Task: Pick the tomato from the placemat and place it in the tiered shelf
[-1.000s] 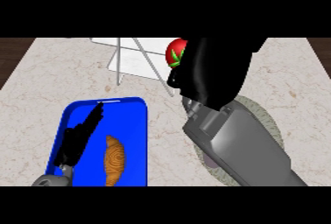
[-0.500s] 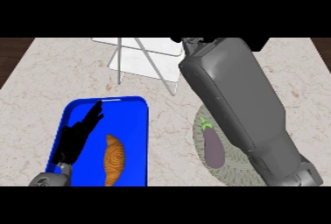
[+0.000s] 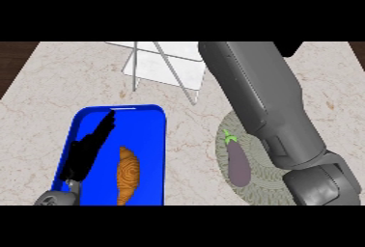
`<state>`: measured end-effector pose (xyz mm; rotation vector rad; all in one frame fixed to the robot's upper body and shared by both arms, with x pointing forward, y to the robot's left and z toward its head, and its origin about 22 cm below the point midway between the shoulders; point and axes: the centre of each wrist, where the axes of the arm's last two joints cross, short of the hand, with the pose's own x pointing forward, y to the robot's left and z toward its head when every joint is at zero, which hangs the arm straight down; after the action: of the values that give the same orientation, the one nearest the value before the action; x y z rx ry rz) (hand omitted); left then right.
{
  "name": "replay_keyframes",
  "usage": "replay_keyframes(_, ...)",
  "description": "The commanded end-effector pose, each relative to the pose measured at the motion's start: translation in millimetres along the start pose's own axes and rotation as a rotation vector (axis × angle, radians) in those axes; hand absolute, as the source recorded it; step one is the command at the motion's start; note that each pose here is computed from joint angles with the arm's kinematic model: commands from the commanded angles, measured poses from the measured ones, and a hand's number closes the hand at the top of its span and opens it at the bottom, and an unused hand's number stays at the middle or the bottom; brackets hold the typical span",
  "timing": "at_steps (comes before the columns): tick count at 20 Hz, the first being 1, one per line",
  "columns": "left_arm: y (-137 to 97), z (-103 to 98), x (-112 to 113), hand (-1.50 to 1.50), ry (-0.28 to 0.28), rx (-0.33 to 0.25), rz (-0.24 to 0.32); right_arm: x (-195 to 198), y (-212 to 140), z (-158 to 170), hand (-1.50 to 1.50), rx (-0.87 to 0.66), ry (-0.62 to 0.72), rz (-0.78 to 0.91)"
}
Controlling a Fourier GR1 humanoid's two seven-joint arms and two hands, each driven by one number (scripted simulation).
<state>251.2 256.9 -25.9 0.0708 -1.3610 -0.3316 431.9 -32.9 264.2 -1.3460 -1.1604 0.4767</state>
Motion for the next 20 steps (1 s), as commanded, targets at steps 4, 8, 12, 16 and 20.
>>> replay_keyframes(4,-1.3,-3.7,6.7,0.00,-0.002,-0.028,-0.012,4.4,26.3,-10.2,1.50,0.090,0.080,-0.018)
replay_keyframes(8,-11.4,-7.5,3.1,0.00,-0.003,-0.030,-0.013,-22.6,13.4,-33.1,-1.50,0.179,0.235,-0.524)
replay_keyframes(12,-14.9,-13.4,13.0,0.00,-0.011,-0.053,-0.019,-35.5,19.7,-42.0,-1.50,0.192,0.261,-0.753)
replay_keyframes(16,-10.4,-6.7,2.2,0.00,0.000,-0.056,-0.013,-33.1,11.8,-44.4,-1.50,0.083,0.223,-0.926)
replay_keyframes(20,-5.6,-16.0,7.5,0.00,0.012,-0.024,-0.018,-33.3,20.9,-41.2,-1.50,-0.114,0.187,-0.985)
